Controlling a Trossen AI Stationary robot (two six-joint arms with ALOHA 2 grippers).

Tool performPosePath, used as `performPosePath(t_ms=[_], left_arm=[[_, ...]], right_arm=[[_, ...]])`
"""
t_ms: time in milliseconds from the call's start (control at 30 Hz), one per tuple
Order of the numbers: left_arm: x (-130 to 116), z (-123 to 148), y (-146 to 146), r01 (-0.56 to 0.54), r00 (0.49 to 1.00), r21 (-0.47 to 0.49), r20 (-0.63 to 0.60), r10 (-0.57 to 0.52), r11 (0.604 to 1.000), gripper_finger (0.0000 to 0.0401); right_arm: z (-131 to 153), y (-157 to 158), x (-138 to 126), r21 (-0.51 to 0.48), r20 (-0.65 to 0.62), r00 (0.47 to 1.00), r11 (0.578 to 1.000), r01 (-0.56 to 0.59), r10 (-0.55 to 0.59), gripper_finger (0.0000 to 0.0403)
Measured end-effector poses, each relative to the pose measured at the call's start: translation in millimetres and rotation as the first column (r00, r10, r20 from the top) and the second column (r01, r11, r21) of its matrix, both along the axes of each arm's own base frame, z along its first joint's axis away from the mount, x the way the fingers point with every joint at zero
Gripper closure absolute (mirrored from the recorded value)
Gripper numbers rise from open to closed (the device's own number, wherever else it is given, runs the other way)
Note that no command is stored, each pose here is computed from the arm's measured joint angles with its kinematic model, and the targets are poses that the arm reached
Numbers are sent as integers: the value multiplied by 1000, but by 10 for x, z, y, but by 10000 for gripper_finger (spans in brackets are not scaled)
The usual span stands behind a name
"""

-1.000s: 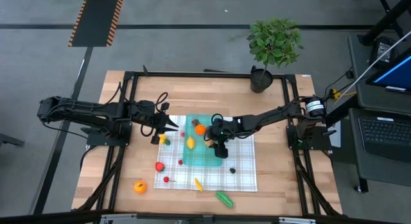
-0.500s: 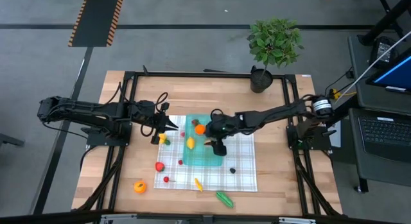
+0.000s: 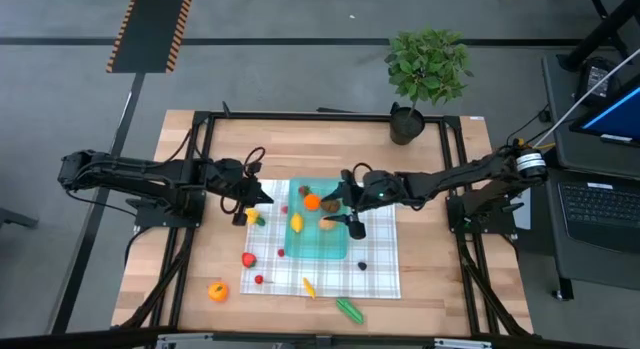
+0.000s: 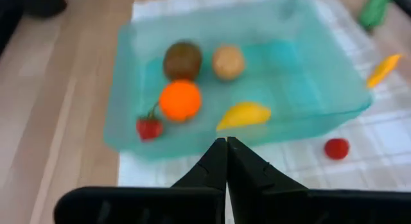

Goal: Pick and placing Produce into tupperware
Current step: Put the pink peach into the blue bin

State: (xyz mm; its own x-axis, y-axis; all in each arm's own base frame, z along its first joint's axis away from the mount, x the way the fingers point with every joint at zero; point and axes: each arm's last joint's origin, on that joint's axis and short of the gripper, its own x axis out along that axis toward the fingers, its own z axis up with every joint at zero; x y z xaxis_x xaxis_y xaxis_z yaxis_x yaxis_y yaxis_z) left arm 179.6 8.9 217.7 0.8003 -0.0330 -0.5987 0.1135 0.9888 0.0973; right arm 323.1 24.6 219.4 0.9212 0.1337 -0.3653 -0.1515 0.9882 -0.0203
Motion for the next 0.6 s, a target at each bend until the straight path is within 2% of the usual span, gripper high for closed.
performPosePath(t_ms=[133,233,433,500,600], left_arm=[[-25,-33,5,-47,998,-22,-44,46,999,365],[-26,-33,5,-49,998,-20,-44,48,999,325],[-30,-35,25,-162,985,107,-42,168,981,231],[-31,-34,22,-165,984,140,-41,172,976,204],[-30,-38,7,-159,985,140,-43,166,977,175]], right_arm=[[-30,-3,-71,-3,91,996,1000,-4,4,152],[-38,-3,-73,-2,99,995,1000,-3,3,152],[-38,-3,-73,-3,101,995,1000,-3,3,152],[-34,-3,-71,-2,105,994,1000,-3,3,152],[-34,-7,-71,-2,105,994,1000,-2,2,152]])
